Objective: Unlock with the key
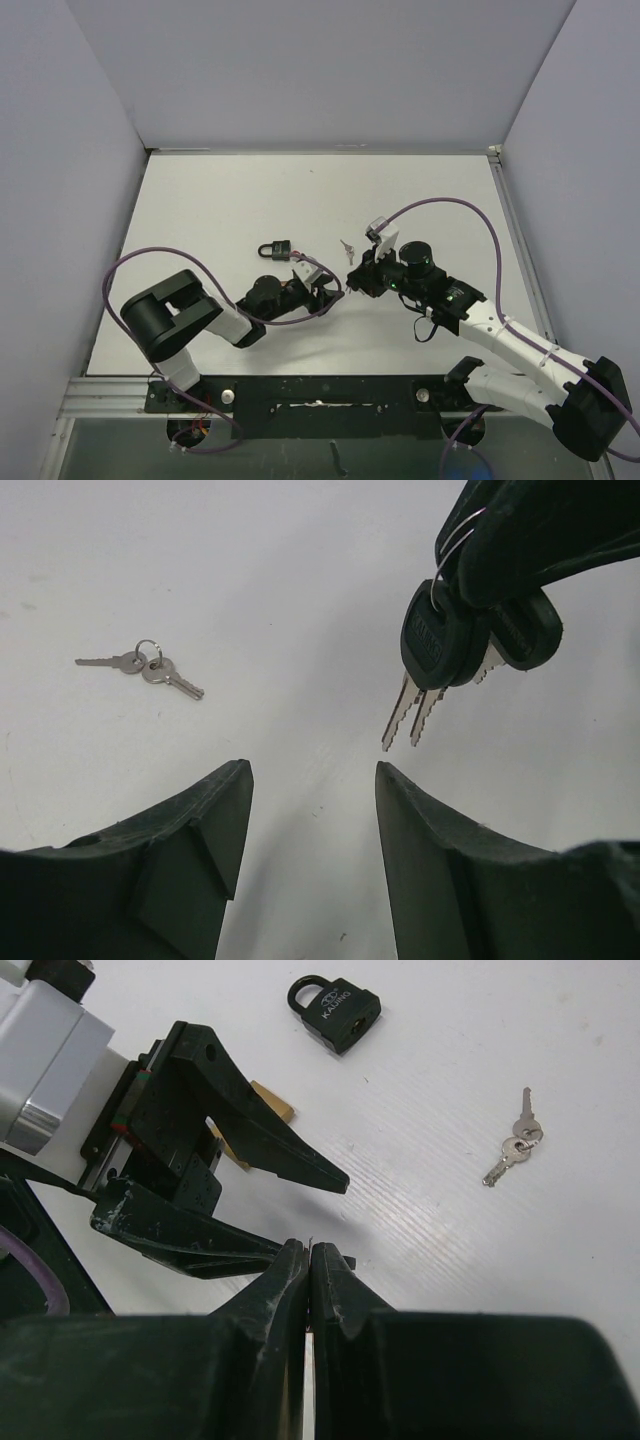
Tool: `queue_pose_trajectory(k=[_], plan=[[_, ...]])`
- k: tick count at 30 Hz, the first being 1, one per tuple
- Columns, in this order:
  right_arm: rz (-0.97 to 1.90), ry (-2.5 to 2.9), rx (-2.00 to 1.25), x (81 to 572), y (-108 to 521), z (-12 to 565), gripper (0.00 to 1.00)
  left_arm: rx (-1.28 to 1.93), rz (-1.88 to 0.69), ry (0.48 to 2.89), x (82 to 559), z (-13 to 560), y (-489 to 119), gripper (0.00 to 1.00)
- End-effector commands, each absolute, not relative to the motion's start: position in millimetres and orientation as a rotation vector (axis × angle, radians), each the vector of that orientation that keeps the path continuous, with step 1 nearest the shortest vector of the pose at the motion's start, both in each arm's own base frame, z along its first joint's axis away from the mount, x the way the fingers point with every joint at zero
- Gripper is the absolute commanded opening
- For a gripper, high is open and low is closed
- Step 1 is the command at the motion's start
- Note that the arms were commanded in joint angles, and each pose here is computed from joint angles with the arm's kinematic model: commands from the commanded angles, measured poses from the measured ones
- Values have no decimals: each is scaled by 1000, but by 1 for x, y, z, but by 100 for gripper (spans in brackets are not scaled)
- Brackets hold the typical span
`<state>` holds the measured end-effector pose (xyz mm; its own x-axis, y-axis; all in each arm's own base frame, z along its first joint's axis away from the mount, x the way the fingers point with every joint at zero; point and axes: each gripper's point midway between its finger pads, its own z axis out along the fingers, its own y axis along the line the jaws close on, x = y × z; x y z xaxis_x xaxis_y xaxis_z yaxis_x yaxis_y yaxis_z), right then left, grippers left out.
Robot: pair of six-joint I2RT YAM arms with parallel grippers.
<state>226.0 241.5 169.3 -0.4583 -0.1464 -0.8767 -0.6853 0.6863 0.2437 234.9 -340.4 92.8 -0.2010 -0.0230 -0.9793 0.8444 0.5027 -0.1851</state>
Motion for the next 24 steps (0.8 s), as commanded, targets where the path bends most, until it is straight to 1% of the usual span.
queue_pose_trajectory(k=[1,24], plan=[[778,1880,-656,232,252,200,0,689,-965,1447,244,127,-354,50],[778,1888,-644,232,251,196,0,725,-1047,1408,230,124,-362,49]])
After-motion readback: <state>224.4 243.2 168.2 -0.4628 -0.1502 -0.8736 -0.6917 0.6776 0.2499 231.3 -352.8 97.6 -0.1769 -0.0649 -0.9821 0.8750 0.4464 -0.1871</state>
